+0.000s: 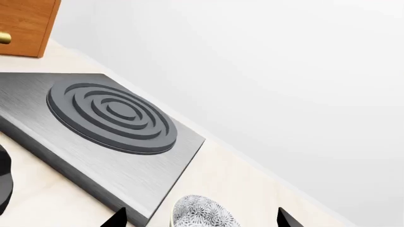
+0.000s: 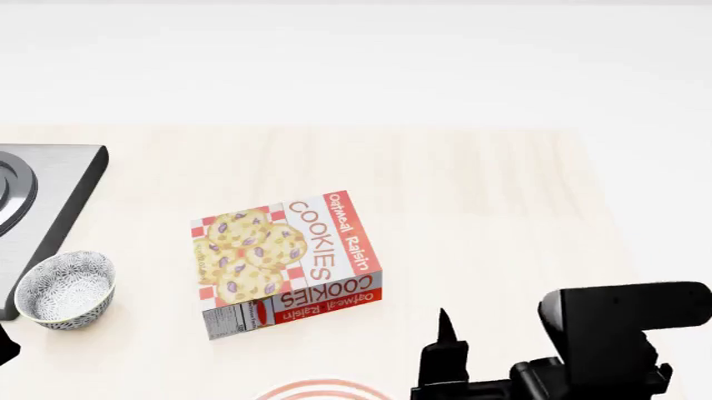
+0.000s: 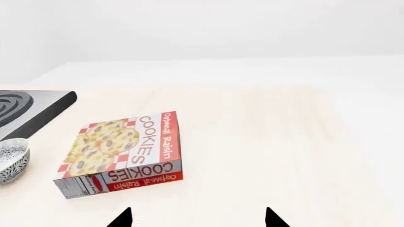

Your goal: Pick the akita bowl next to the plate and place it on the plate.

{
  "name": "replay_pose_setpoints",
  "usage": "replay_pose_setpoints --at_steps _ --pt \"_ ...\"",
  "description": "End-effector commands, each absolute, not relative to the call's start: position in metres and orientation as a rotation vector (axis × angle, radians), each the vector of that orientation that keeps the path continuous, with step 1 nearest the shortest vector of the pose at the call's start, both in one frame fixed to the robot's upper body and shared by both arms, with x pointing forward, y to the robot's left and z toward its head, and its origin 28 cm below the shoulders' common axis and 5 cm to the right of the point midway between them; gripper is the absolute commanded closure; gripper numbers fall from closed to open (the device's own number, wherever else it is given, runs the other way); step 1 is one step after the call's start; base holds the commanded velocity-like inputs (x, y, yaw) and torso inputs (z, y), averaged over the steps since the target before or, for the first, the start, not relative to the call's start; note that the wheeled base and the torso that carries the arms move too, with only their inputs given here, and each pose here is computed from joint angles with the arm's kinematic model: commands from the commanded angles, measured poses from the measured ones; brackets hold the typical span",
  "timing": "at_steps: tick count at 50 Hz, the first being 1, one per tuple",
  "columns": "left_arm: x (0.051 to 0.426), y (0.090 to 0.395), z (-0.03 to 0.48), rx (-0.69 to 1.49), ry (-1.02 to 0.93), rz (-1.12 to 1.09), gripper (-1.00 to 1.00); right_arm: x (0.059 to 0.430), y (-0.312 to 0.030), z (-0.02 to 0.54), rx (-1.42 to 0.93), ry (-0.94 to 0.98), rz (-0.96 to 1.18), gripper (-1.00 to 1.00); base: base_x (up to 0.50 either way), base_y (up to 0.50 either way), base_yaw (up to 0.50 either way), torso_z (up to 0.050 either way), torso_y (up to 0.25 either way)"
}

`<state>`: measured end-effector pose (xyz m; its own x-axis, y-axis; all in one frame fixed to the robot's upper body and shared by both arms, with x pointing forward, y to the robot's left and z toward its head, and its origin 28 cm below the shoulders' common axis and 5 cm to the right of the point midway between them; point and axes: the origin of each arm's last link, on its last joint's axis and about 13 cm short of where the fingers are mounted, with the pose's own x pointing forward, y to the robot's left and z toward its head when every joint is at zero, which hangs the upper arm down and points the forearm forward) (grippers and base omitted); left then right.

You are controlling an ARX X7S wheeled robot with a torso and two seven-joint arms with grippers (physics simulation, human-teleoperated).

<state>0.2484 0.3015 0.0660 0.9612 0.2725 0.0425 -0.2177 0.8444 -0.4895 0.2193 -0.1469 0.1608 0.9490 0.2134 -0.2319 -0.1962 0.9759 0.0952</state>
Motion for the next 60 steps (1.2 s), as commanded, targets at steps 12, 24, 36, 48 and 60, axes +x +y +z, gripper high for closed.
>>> replay_pose_setpoints --at_steps 12,24,36,48,60 --pt "0.249 0.302 0.065 -0.500 -0.113 0.258 -1.00 0.213 -0.160 0.122 0.061 0.087 -0.006 -1.00 0.00 0.00 0.00 0.000 0.000" --pt "0.249 0.301 0.067 -0.501 -0.113 0.256 -1.00 0.207 -0.164 0.107 0.025 0.009 -0.104 -1.00 0.00 0.00 0.00 0.000 0.000" --pt "0.248 0.300 0.068 -0.497 -0.113 0.252 -1.00 0.205 -0.165 0.104 -0.064 -0.115 -0.155 -1.00 0.00 0.00 0.00 0.000 0.000" --pt "0.249 0.301 0.066 -0.497 -0.113 0.253 -1.00 0.198 -0.170 0.115 -0.088 -0.189 -0.206 -1.00 0.00 0.00 0.00 0.000 0.000" --pt "0.249 0.301 0.066 -0.495 -0.114 0.251 -1.00 0.193 -0.173 0.121 -0.108 -0.200 -0.242 -1.00 0.00 0.00 0.00 0.000 0.000"
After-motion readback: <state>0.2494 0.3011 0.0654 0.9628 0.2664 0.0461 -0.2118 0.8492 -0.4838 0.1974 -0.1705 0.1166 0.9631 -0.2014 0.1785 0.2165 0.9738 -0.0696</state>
